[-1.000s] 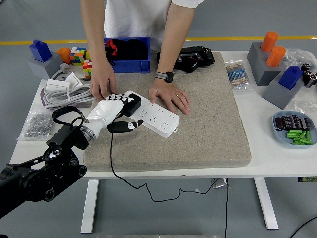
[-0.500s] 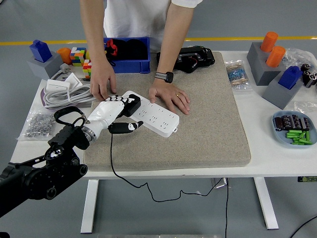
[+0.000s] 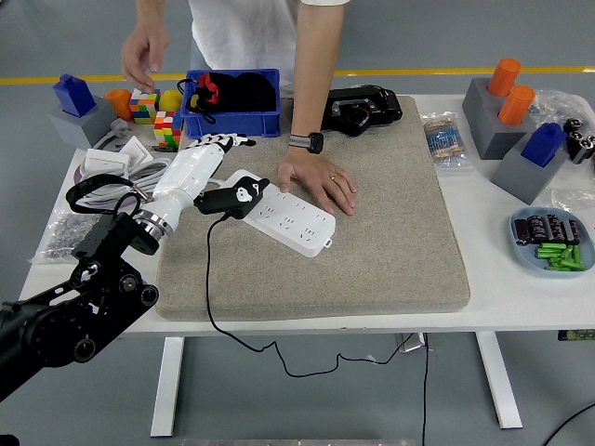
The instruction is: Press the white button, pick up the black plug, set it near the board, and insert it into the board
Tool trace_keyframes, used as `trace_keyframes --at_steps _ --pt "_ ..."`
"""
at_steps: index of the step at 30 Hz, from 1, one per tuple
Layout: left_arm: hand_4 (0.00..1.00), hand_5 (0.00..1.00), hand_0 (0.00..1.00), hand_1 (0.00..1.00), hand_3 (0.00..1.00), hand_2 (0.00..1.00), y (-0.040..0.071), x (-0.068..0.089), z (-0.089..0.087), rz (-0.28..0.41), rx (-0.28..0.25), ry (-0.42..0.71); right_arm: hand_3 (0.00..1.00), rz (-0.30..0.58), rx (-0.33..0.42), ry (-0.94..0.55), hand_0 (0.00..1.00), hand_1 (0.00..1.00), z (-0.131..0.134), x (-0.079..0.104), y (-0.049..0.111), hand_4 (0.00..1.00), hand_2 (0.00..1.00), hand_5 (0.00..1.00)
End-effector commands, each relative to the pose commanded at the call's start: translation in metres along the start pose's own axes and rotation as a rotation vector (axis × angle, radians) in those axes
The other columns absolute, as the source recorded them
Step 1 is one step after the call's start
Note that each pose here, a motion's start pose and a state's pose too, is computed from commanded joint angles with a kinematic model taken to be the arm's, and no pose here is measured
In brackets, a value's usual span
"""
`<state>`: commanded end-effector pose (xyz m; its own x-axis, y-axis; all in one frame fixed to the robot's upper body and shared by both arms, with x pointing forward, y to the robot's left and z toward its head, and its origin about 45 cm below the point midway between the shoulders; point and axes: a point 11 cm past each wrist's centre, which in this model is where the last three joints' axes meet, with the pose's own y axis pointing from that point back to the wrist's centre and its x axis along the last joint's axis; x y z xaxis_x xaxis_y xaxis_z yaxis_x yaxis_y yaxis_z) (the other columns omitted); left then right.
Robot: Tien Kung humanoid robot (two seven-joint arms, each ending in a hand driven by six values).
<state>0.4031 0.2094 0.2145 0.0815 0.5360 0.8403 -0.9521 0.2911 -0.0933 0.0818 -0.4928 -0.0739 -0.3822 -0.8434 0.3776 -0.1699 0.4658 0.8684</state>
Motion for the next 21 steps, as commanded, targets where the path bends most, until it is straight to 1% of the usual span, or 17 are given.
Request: trace_keyframes --at_steps 3,4,5,7,10,11,13,16,18,21 --pt "0.764 0.652 0.932 0.936 0.806 0.872 0.000 0.017 0.000 0.069 0.006 0.061 0.536 0.000 0.002 0.000 0.634 0.569 -0.001 0.000 0.000 0.626 0.584 0.303" --pt "0.764 0.652 0.932 0.936 0.806 0.872 0.001 0.021 -0.002 0.089 0.013 0.083 0.536 0.000 0.003 0.001 0.634 0.569 -0.001 0.000 0.000 0.626 0.584 0.303" --pt "0.759 0.632 0.930 0.928 0.802 0.865 0.002 0.025 -0.005 0.109 0.023 0.106 0.536 0.000 0.003 0.001 0.634 0.567 -0.001 0.000 0.000 0.626 0.584 0.303" --pt "0.759 0.632 0.930 0.928 0.802 0.865 0.005 0.033 -0.013 0.146 0.047 0.149 0.536 -0.001 0.002 0.001 0.634 0.567 -0.001 -0.001 0.000 0.626 0.584 0.303" --pt "0.759 0.632 0.930 0.928 0.802 0.865 0.011 0.049 -0.032 0.214 0.107 0.212 0.536 -0.004 0.000 -0.001 0.634 0.567 -0.001 -0.002 0.000 0.626 0.584 0.303" --pt "0.760 0.618 0.934 0.924 0.801 0.866 0.013 0.055 -0.038 0.235 0.124 0.224 0.538 -0.004 0.000 -0.002 0.636 0.568 -0.001 -0.002 0.000 0.626 0.582 0.303" --pt "0.760 0.618 0.934 0.924 0.801 0.866 0.019 0.067 -0.053 0.279 0.171 0.251 0.538 -0.004 0.000 -0.003 0.636 0.568 -0.002 -0.002 0.000 0.626 0.582 0.303" --pt "0.760 0.618 0.934 0.924 0.801 0.866 0.028 0.089 -0.073 0.351 0.221 0.279 0.538 -0.004 -0.001 -0.004 0.636 0.568 -0.002 -0.001 0.000 0.626 0.582 0.303" --pt "0.758 0.612 0.934 0.924 0.803 0.866 0.033 0.104 -0.082 0.395 0.242 0.284 0.541 -0.003 -0.001 -0.005 0.634 0.568 -0.003 0.000 0.000 0.628 0.583 0.302" --pt "0.758 0.612 0.934 0.924 0.803 0.866 0.041 0.120 -0.092 0.447 0.262 0.295 0.541 -0.002 0.001 -0.013 0.634 0.568 -0.005 0.000 0.000 0.628 0.583 0.302"
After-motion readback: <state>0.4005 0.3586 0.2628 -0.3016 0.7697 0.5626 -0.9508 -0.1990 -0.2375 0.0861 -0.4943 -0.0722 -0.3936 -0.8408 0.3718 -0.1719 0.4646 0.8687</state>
